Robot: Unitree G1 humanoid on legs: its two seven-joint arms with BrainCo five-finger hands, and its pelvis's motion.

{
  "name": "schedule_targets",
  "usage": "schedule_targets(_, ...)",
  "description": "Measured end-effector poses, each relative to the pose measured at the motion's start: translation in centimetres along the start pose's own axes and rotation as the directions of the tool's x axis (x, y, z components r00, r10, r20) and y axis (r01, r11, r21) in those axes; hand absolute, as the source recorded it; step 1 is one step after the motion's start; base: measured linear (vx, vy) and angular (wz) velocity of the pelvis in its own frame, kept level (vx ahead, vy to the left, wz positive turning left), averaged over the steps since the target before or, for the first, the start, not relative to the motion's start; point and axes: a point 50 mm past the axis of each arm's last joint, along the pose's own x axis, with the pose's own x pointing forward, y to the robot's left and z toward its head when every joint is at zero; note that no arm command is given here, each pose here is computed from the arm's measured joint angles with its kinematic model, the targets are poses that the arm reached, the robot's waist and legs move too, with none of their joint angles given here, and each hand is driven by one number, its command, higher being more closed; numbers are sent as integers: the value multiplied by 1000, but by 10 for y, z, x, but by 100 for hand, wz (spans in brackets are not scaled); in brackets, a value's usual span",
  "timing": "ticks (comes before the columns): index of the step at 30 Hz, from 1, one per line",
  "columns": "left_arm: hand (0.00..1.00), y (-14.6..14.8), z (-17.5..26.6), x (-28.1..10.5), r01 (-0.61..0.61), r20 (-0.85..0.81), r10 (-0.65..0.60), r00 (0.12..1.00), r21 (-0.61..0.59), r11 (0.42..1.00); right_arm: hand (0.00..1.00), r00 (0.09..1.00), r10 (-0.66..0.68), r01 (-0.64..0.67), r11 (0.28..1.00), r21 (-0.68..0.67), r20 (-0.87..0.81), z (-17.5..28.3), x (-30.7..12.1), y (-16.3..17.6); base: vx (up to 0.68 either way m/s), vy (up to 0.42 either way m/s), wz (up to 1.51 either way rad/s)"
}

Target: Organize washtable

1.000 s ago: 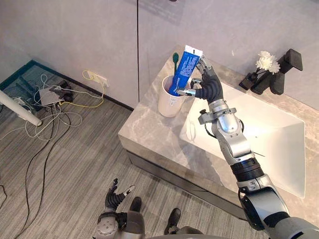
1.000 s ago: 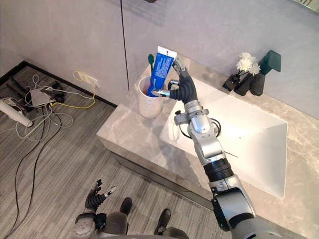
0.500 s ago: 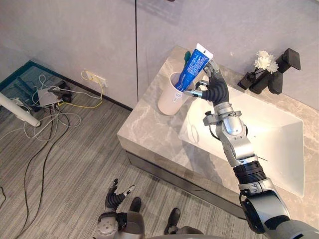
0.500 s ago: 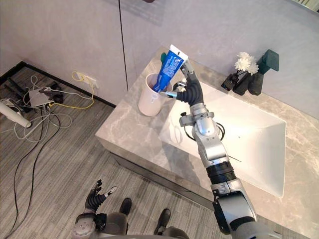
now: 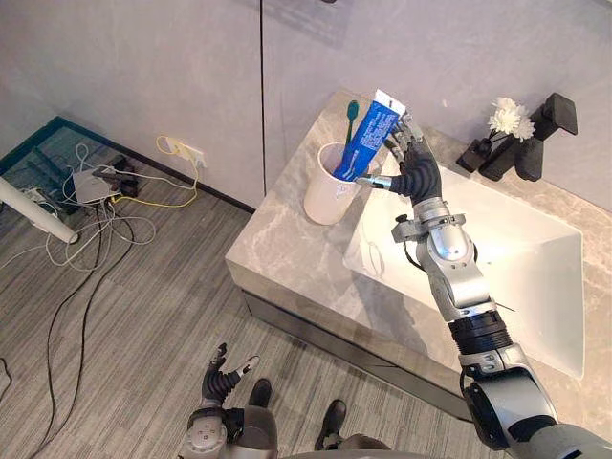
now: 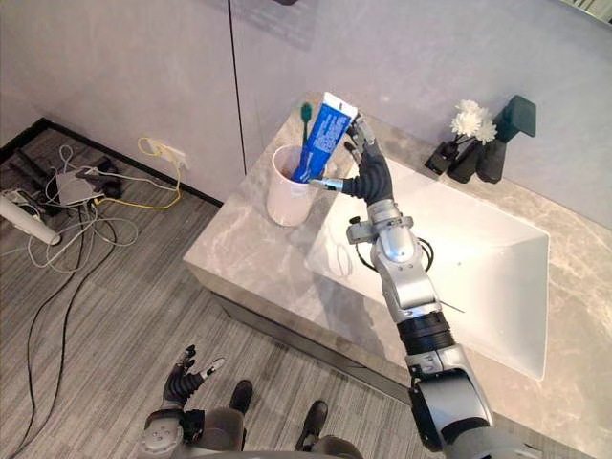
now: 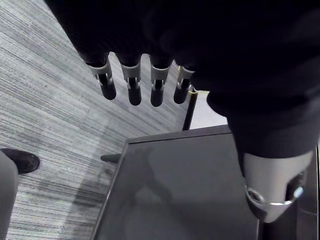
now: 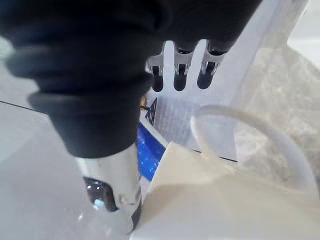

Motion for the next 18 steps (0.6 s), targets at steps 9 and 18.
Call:
schedule_targets(9,0,0,-1,0,0,-3,0,1000,0,1000,0,1000,0,0,1000,0,-2,0,0,0,0,0,0)
schedule_targets(18,0,0,-1,0,0,-3,0,1000,-1,1000,0,1000,0,0,1000,-3,-3,0,0,0,0,0,0)
